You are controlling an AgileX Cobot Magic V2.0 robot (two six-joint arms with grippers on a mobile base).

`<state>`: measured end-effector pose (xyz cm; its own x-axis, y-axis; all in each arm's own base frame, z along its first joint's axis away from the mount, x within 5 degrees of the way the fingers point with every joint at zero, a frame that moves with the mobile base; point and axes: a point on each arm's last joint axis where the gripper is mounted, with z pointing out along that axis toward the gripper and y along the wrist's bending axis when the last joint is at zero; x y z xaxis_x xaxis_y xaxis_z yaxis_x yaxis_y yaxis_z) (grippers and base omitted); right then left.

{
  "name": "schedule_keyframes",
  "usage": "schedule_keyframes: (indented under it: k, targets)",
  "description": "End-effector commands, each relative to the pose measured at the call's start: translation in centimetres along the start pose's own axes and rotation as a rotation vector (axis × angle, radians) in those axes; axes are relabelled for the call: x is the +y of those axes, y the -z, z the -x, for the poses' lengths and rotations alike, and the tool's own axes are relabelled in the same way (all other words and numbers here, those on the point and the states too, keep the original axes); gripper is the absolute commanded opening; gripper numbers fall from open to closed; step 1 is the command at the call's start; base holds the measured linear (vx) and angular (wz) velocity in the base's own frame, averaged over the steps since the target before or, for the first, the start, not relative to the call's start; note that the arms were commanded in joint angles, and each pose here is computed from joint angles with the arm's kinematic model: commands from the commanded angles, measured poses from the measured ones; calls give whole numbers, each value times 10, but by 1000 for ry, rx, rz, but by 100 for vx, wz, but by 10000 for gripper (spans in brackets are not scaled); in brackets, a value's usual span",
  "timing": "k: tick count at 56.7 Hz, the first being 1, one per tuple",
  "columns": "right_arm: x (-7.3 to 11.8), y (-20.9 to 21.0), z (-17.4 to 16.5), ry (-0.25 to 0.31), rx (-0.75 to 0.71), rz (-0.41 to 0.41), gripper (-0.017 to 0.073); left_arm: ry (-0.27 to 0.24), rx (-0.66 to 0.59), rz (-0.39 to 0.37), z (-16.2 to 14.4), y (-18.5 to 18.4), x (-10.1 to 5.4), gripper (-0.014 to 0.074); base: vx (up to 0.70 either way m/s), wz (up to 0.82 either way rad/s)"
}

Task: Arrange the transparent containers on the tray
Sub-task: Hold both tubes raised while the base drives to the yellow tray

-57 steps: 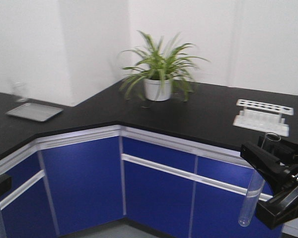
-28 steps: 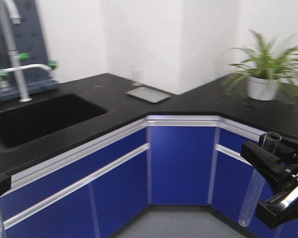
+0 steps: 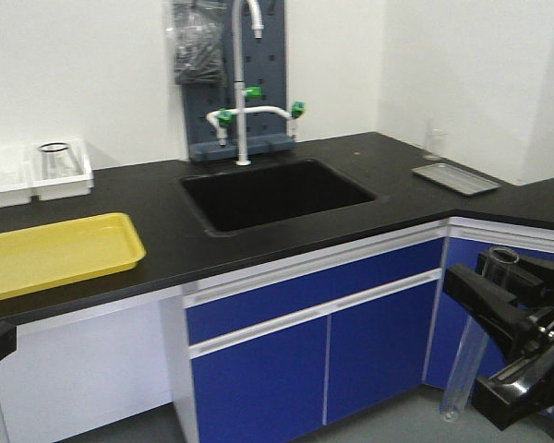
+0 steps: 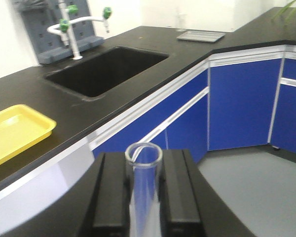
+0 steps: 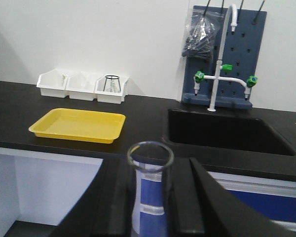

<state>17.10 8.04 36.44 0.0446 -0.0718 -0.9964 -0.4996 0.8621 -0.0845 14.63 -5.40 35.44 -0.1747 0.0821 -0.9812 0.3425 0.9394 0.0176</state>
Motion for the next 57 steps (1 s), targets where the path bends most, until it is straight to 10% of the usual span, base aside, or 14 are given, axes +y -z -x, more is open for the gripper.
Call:
schedule_keyframes:
  k: [1,57]
  targets:
    - [2,2,14,4,-60,28,-13,6,-117,-11,17,4,-1,-1,-11,41]
    - [2,2,14,4,-58,25,-11,6,-117,-11,17,4,-1,-1,3,10]
